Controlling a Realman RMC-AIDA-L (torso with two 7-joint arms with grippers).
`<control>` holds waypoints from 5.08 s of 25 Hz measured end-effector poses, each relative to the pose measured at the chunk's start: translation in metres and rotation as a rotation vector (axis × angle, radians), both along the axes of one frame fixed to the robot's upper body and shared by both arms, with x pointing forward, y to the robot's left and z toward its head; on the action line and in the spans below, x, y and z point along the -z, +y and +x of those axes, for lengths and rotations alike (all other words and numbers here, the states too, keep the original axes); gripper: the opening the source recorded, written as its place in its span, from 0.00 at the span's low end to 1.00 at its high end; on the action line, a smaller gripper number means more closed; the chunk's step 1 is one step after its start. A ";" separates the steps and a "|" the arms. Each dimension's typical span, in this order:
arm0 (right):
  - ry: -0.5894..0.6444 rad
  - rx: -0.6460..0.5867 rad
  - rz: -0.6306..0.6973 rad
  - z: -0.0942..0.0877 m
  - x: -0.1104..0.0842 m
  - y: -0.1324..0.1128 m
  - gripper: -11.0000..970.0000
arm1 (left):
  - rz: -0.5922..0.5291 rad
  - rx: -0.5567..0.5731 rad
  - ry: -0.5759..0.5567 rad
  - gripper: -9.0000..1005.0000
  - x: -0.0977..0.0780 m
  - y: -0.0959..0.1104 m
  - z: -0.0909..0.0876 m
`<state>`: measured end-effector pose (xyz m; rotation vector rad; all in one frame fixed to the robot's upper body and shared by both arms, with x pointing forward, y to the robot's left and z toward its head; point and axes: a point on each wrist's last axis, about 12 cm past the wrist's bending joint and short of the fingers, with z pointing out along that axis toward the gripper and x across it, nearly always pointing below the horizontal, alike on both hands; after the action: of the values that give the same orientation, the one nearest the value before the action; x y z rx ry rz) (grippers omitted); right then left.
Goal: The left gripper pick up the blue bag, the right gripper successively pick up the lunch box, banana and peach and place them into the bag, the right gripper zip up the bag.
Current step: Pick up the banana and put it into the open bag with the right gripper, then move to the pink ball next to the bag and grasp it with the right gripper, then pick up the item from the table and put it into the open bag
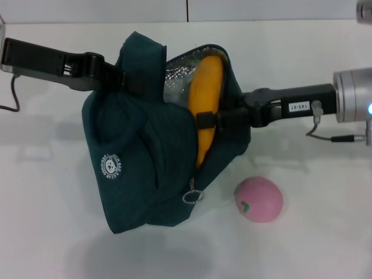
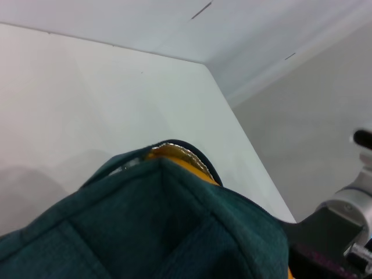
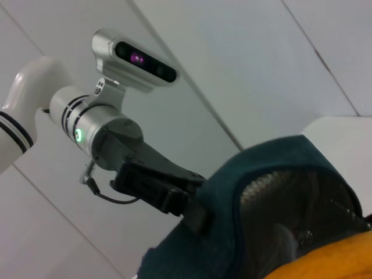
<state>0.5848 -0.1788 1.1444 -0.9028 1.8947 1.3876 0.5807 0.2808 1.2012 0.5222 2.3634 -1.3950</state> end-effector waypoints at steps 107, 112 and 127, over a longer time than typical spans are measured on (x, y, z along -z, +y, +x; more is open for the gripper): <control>-0.165 -0.383 -0.932 -0.011 -0.017 0.047 0.36 | -0.005 0.016 -0.003 0.05 -0.004 -0.006 0.006; -0.127 -0.439 -0.826 -0.018 -0.037 0.046 0.33 | -0.004 0.013 -0.004 0.05 -0.004 -0.005 0.006; -0.085 -0.128 -0.187 -0.002 -0.099 -0.037 0.24 | -0.003 0.004 -0.004 0.05 -0.003 -0.004 0.006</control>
<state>0.5833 -0.2155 1.2437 -1.1741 1.9536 1.2376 0.5869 0.2767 1.2046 0.5288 2.3577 -1.3974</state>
